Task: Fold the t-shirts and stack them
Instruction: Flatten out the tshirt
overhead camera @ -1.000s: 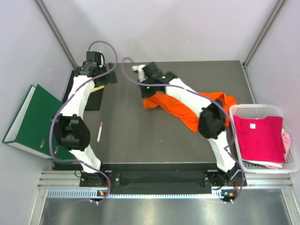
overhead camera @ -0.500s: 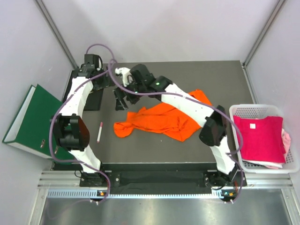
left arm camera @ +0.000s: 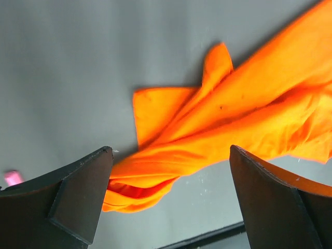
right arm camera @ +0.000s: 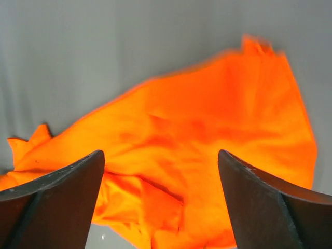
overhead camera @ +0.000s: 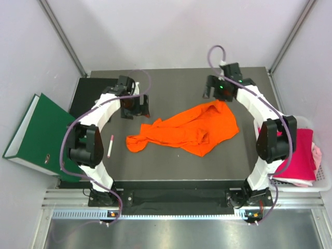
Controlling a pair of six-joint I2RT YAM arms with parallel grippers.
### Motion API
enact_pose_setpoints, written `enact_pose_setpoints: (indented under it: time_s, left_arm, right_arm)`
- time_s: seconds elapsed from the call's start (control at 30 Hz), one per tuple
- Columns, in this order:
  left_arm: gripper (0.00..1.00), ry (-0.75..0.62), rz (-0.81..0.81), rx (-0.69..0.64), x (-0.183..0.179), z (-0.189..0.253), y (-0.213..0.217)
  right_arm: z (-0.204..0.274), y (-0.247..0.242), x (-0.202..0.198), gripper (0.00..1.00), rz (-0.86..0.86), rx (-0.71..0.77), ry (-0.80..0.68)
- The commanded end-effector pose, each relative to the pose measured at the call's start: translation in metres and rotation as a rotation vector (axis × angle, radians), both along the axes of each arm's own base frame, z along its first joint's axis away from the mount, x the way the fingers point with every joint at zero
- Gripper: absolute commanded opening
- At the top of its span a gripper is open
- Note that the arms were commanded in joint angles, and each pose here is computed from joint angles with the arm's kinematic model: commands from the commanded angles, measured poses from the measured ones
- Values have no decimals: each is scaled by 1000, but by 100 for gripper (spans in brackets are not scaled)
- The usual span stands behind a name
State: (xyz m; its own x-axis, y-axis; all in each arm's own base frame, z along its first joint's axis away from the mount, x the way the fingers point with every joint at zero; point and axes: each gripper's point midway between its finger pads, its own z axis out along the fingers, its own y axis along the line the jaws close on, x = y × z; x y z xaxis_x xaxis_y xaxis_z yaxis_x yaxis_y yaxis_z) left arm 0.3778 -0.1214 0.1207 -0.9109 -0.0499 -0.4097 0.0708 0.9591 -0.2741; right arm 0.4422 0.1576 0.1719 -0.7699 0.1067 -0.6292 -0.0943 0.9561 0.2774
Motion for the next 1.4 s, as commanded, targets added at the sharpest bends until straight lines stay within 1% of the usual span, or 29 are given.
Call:
enact_pose_setpoints:
  time_s: [0.0, 0.03, 0.1, 0.27, 0.37, 0.53, 0.57, 0.6, 0.63, 0.67, 0.7, 0.87, 0.93, 1.03, 1.13, 1.37]
  left_arm:
    - [99, 12, -17, -10, -5, -12, -4]
    - [99, 19, -16, -5, -6, -14, -4]
    - [99, 22, -17, 5, -7, -15, -2]
    - [99, 29, -17, 24, -4, -19, 0]
    - [99, 34, -17, 25, -3, -20, 0]
    - [99, 37, -18, 30, -2, -21, 0]
    - [99, 33, -16, 33, -1, -20, 1]
    - [99, 31, -16, 36, 0, -20, 1]
    - [99, 30, -17, 38, 0, -20, 2]
    - [99, 29, -15, 41, 0, -20, 2]
    - [99, 31, -14, 40, 0, -20, 2]
    - [99, 33, -16, 40, -1, -21, 2]
    - [99, 31, -17, 45, 0, -21, 3]
    - [99, 32, -18, 51, -1, -21, 4]
    - [99, 32, -18, 51, 0, -21, 4]
    - [99, 28, -14, 68, 2, -20, 7]
  right_arm:
    - [0, -12, -1, 84, -100, 386, 70]
    - [-16, -16, -8, 84, -128, 425, 108]
    - [-15, -20, -8, 83, -158, 510, 119]
    - [-31, -24, -8, 82, -223, 554, 171]
    - [-43, -32, -7, 71, -285, 575, 198]
    - [-71, -48, -13, 70, -420, 612, 258]
    - [-69, -47, -11, 70, -449, 643, 254]
    - [-69, -61, -9, 70, -498, 668, 243]
    - [-78, -66, -15, 70, -533, 680, 263]
    - [-75, -67, -14, 69, -566, 711, 259]
    - [-72, -68, -11, 70, -572, 729, 237]
    - [-78, -72, -6, 69, -635, 781, 238]
    - [-76, -74, 1, 69, -648, 820, 204]
    - [-74, -76, 9, 67, -675, 863, 188]
    - [-83, -75, 17, 64, -690, 884, 201]
    - [-100, -72, 27, 61, -705, 901, 252]
